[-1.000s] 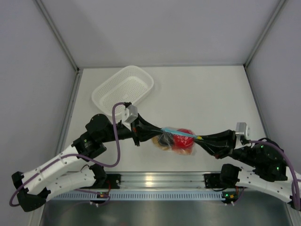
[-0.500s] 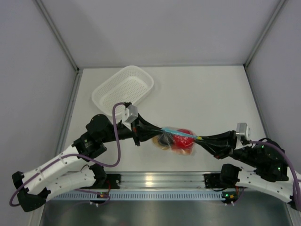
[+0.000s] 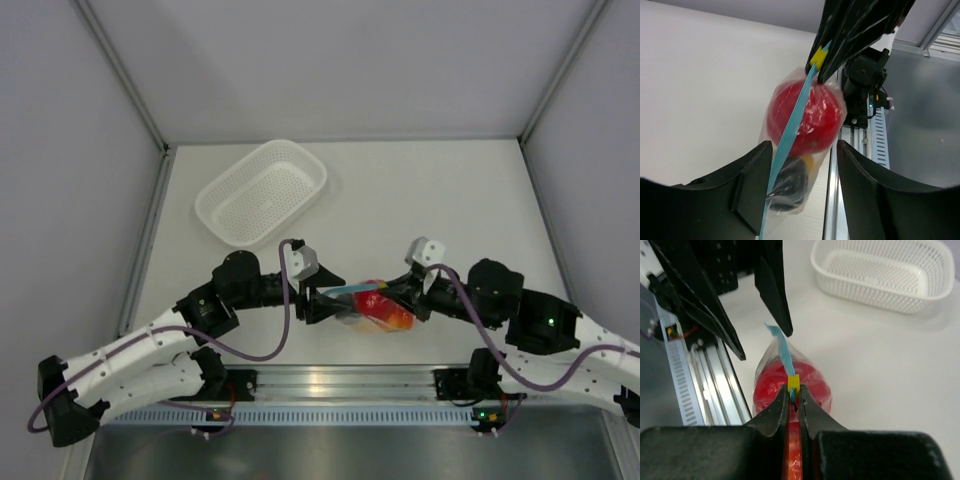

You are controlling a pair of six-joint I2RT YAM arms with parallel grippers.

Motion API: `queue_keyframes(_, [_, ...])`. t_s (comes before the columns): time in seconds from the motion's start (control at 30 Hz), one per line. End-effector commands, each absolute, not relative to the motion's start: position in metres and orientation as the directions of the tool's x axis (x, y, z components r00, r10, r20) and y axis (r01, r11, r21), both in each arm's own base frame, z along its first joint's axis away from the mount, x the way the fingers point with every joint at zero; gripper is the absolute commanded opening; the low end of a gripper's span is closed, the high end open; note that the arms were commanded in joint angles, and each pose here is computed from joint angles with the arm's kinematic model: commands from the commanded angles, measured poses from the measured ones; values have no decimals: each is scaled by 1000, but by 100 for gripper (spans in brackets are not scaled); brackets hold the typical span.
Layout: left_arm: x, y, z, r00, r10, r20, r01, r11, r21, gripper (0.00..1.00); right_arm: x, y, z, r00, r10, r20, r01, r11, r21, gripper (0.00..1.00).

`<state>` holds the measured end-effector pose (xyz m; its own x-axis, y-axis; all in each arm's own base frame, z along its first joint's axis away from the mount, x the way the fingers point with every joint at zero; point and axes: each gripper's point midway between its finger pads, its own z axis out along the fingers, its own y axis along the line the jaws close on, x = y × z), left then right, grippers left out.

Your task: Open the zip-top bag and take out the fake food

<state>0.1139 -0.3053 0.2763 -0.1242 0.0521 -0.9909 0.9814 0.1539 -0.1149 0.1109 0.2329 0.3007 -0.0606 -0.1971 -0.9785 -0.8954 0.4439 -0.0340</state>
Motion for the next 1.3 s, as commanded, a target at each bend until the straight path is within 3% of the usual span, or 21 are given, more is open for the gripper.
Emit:
queue_keyframes(0.0, [107, -313, 280, -55, 53, -997, 996, 71, -51, 60, 109, 238, 298, -44, -271, -962, -908, 412, -74, 0])
queue_keyframes(0.13, [113, -327, 284, -33, 75, -997, 999, 40, -30, 59, 105, 249, 290, -41, -334, -942, -931, 355, -86, 0])
queue_keyframes(0.27, [114, -338, 280, -20, 99, -995, 1000, -4, -20, 50, 105, 252, 285, -51, -372, -927, -934, 346, -88, 0])
queue_keyframes(0.4, [116, -342, 275, -27, 114, -993, 1000, -9, -29, 38, 105, 251, 285, -53, -381, -923, -935, 344, -89, 0])
queue_keyframes(0.47, [116, -342, 273, -31, 119, -992, 999, -10, -32, 22, 105, 251, 285, -54, -385, -921, -936, 341, -88, 0])
queue_keyframes(0.6, [114, -345, 274, -42, 113, -993, 998, -32, -46, 16, 105, 252, 282, -65, -388, -919, -935, 346, -80, 0])
queue_keyframes(0.67, [111, -347, 276, -44, 107, -993, 997, -51, -50, 0, 106, 254, 282, -70, -381, -922, -933, 352, -74, 0])
queue_keyframes(1.03, [112, -344, 276, -41, 83, -996, 999, -31, -44, 0, 104, 249, 279, -80, -333, -940, -928, 369, -52, 1])
queue_keyframes(1.1, [111, -342, 280, -34, 73, -997, 999, -28, -36, 0, 104, 248, 276, -82, -340, -937, -928, 370, -53, 9])
queue_keyframes(1.17, [112, -340, 282, -29, 65, -997, 999, -15, -30, 0, 106, 244, 271, -92, -349, -933, -921, 387, -53, 32])
queue_keyframes(1.27, [114, -338, 283, -25, 61, -998, 1000, 2, -25, 0, 105, 238, 266, -116, -328, -938, -911, 412, -32, 39])
